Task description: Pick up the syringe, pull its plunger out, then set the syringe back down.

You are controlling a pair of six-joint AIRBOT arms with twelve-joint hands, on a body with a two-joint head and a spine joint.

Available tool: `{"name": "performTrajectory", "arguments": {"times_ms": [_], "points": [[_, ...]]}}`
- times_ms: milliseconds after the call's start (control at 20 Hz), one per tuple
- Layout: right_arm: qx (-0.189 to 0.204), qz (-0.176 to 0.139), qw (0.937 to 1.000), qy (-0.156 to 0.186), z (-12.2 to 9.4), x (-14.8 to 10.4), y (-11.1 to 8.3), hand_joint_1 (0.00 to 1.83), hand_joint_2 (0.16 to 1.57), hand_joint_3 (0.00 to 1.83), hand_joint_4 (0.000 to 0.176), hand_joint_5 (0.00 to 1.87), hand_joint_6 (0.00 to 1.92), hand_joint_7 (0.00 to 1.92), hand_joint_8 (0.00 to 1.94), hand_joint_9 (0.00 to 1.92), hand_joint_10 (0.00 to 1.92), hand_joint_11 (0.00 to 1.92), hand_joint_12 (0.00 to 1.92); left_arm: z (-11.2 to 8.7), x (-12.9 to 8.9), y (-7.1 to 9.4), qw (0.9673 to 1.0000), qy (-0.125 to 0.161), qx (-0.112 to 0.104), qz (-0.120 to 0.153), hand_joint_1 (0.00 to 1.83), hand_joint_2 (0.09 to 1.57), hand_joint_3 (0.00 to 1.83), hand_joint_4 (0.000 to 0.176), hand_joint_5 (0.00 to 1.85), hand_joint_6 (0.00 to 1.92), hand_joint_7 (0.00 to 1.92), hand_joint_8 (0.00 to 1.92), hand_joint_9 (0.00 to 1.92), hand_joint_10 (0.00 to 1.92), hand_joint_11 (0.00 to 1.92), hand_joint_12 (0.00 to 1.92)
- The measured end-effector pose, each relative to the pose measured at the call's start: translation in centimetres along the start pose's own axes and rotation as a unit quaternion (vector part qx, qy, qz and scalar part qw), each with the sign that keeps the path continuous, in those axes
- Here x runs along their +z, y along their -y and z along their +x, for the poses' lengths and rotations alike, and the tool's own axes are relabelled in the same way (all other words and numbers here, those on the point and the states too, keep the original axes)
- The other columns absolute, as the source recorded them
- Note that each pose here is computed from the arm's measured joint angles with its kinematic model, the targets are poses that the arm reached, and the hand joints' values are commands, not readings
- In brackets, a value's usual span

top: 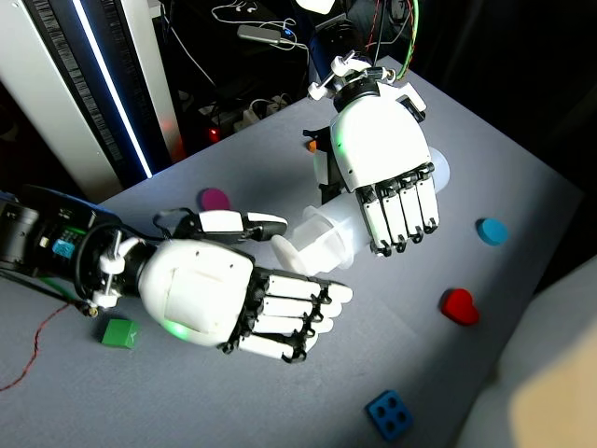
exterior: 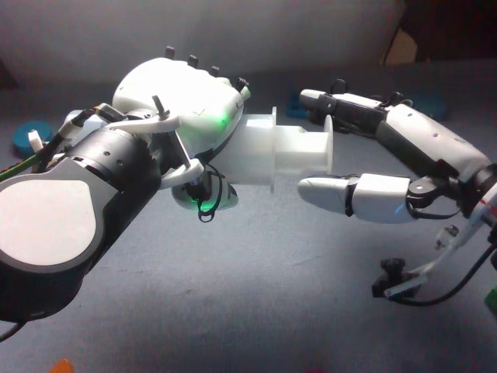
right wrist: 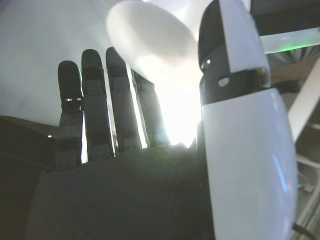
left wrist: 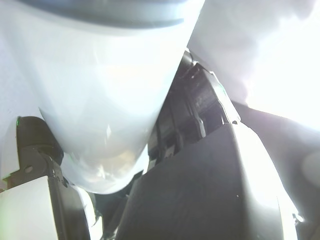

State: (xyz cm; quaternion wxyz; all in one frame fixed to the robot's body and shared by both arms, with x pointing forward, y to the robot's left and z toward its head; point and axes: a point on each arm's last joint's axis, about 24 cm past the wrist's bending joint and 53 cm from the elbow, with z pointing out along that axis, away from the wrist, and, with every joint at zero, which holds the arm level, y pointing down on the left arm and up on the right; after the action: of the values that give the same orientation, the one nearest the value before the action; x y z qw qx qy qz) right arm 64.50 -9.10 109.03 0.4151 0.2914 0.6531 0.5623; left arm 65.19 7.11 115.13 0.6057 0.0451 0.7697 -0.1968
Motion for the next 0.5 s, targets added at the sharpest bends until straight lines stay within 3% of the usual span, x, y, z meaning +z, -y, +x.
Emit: {"name": "performTrajectory", "arguments": {"times_ms": [500], "points": [[0.064, -0.009, 0.9979, 0.0, 0.5, 0.82, -0.25, 0.85, 1.02, 0.0, 0.0, 0.38, 0.01, 0.48, 0.01, 0.45, 0.02, 0.03, 0.99, -0.07, 0.0, -0.09, 1.0, 0.001, 0.002, -0.002, 1.47, 1.28, 0.0, 0.0, 0.47, 1.54, 0.65, 1.63, 0.6, 1.61, 0.52, 1.76]]}}
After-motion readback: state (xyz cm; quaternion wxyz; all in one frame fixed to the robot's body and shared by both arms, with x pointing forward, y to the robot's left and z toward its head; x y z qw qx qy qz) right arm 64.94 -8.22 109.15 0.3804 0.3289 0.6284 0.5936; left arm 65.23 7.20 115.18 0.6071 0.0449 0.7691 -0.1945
